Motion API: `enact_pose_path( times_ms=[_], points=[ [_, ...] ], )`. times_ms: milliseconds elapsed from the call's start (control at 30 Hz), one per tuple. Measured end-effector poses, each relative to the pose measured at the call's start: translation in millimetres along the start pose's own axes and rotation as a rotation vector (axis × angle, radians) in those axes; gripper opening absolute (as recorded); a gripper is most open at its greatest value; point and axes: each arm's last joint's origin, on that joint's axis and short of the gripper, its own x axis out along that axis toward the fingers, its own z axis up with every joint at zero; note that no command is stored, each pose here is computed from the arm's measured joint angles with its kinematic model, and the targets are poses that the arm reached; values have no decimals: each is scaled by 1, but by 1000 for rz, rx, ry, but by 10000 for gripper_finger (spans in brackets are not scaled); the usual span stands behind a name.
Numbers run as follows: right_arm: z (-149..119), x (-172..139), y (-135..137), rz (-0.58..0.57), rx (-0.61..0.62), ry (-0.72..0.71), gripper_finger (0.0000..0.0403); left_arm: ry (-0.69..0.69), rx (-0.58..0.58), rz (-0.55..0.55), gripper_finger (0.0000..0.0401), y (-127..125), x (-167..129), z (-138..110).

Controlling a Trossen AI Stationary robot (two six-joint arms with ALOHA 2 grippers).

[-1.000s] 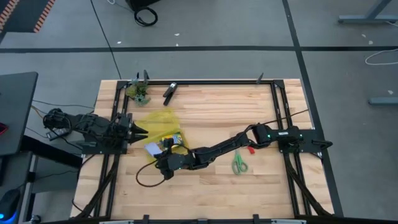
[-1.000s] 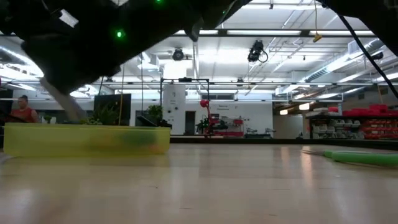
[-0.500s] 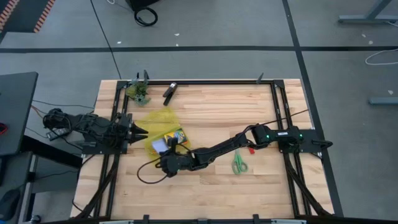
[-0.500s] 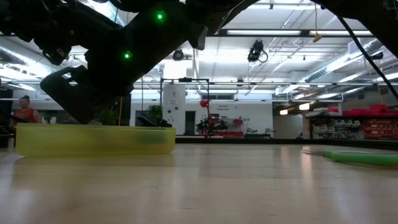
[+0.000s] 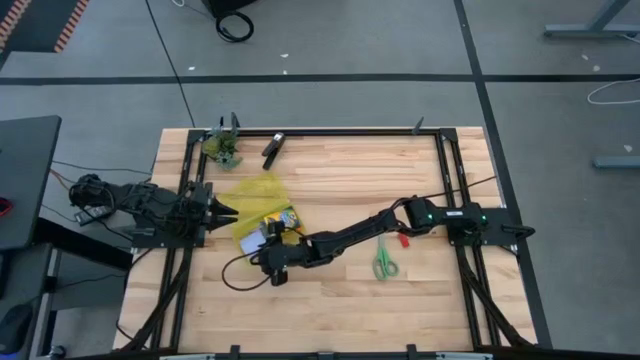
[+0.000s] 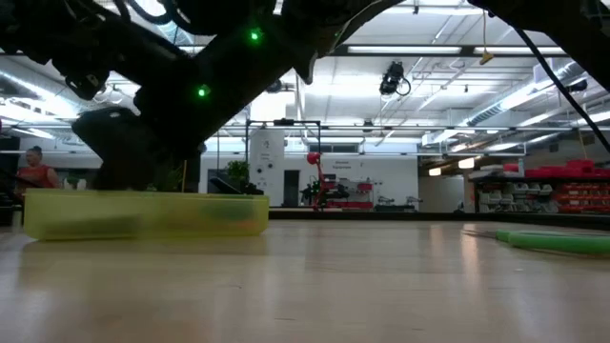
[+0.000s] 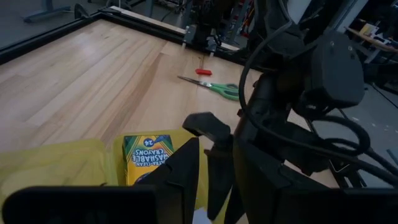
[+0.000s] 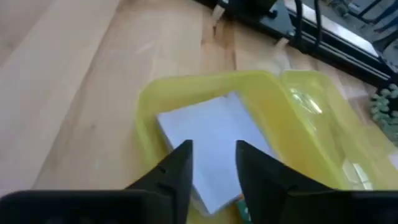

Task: Pack school essentials
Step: Put the red eraser into the yellow supply box

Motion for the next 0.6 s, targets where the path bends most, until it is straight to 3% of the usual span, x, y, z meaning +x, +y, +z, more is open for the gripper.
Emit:
enact_pose_path(
  times_ms=[200, 500, 600],
  points=[
    [17, -19, -16, 9, 31, 1, 165, 2, -2, 0, 107, 0, 0, 0],
    [27, -49, -39, -39, 41, 115, 160, 1, 1, 0, 107, 0, 0, 0],
    [18, -59, -42, -39, 44, 168, 159, 1, 0, 0, 107, 0, 0, 0]
  ],
)
